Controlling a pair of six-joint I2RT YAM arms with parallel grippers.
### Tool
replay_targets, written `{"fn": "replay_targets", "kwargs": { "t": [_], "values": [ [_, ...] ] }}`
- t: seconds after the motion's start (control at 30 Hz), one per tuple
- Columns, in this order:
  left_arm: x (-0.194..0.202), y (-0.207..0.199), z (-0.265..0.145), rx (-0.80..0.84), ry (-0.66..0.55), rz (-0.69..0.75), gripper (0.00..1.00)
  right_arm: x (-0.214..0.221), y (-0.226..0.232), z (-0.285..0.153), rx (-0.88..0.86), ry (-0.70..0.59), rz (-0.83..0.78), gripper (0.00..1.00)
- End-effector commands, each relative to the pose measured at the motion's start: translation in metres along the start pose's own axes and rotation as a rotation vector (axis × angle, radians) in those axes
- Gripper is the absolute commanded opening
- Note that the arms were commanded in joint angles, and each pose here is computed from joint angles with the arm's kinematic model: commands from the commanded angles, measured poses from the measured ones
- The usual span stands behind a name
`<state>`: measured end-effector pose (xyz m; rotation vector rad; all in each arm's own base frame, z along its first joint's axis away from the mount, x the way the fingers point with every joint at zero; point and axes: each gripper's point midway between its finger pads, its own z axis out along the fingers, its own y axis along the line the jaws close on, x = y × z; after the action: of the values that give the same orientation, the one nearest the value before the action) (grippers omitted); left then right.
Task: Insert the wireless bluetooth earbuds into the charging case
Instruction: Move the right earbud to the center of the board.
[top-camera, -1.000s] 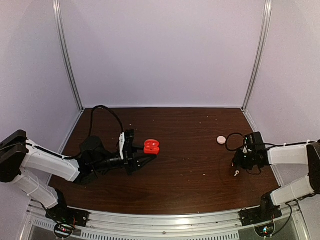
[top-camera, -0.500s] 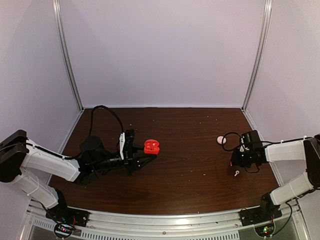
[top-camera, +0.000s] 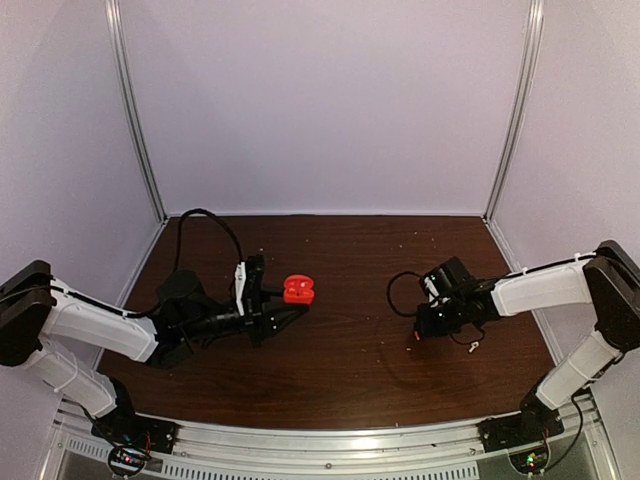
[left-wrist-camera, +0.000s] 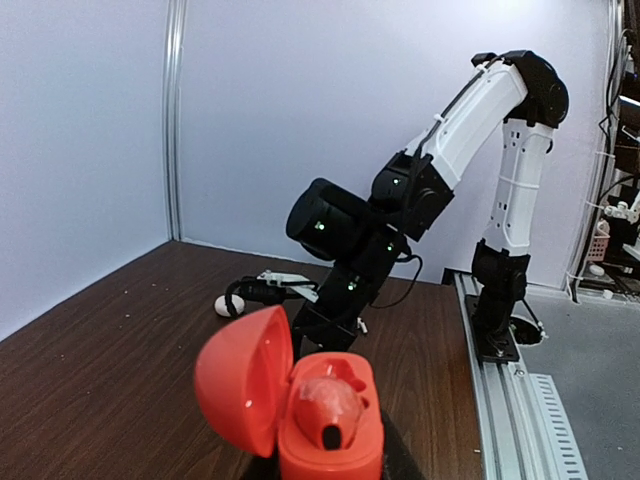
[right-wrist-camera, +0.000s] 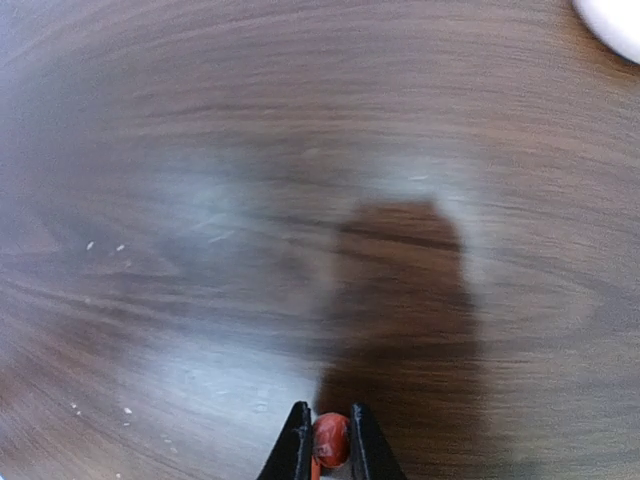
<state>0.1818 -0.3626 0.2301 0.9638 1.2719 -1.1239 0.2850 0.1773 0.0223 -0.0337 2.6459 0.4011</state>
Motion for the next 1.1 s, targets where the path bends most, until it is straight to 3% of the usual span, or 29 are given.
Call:
{"fn": "replay_targets", "kwargs": {
  "t": [0.0,0.27,0.5,0.83,1.07],
  "values": [
    [-0.020,0.006,-0.013,-0.027,-0.064,0.000,0.00,0.013,0.045,0.009,-0.024,0.076,-0.160,0.08],
    [-0.030,0.020,-0.033,-0.123,-0.079,-0.003,0.00,0.044,0.127,0.013,-0.086,0.184,-0.497,0.08],
    [-0.031,0.030,-0.049,-0.187,-0.079,-0.009,0.00,0.082,0.157,0.004,-0.045,0.267,-0.770,0.10],
    [-0.034,0.033,-0.050,-0.205,-0.077,0.000,0.00,0.095,0.155,-0.001,0.030,0.369,-0.845,0.31],
    [-0.033,0.034,-0.050,-0.207,-0.073,0.005,0.00,0.093,0.153,-0.001,0.076,0.408,-0.855,0.31]
  ]
}}
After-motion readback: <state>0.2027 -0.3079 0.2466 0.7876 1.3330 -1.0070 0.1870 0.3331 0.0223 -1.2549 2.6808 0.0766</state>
